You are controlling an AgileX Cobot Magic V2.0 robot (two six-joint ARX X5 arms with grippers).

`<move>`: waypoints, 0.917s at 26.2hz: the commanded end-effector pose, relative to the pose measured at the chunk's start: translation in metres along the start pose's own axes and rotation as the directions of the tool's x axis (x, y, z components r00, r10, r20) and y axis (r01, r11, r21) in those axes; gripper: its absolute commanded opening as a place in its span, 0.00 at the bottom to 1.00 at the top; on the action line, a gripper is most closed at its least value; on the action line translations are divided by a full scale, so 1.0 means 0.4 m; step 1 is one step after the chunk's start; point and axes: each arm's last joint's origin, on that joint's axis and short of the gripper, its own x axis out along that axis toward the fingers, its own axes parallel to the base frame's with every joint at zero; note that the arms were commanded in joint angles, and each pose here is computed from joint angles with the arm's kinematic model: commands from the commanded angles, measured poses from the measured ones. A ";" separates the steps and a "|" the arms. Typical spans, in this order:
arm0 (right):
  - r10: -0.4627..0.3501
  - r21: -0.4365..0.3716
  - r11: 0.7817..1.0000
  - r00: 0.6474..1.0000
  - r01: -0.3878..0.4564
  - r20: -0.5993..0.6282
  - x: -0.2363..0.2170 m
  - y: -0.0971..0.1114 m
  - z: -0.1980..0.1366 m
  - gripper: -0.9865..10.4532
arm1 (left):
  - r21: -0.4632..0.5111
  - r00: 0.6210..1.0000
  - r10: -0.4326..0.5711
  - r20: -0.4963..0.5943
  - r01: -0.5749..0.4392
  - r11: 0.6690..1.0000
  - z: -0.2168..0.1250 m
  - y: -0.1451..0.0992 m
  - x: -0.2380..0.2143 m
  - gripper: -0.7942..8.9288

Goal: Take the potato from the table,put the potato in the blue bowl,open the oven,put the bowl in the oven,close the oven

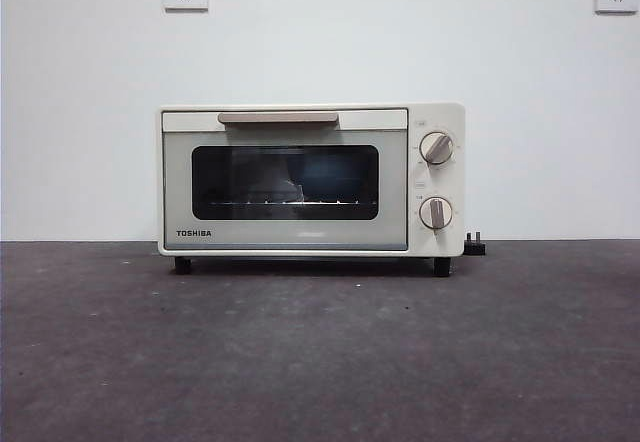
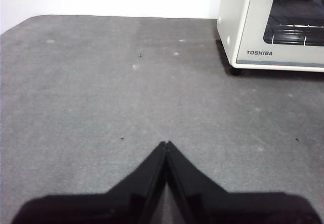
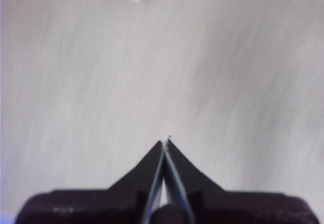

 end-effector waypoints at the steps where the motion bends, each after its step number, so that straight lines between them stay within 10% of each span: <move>1: -0.013 0.160 0.986 0.937 -0.046 0.348 -0.002 -0.016 0.013 0.09 | -0.002 1.000 0.001 -0.003 -0.001 1.000 -0.006 0.001 0.003 0.08; 5: -0.143 0.250 0.966 0.663 -0.068 0.735 0.014 -0.027 -0.101 0.09 | -0.002 1.000 0.001 -0.003 -0.001 1.000 -0.006 0.001 0.003 0.08; 8: -0.297 0.350 0.937 0.573 0.020 0.763 0.064 -0.034 -0.258 0.09 | -0.002 1.000 0.001 -0.003 -0.001 1.000 -0.006 0.001 0.003 0.08; 13: -0.436 0.461 0.878 0.611 0.129 0.661 0.178 -0.005 -0.431 0.09 | -0.002 1.000 0.001 -0.003 -0.001 1.000 -0.006 0.001 0.003 0.08; 24: -0.279 0.368 0.930 0.680 0.015 0.678 0.322 0.061 -0.576 0.09 | -0.002 1.000 0.001 -0.003 -0.001 1.000 -0.006 0.001 0.003 0.08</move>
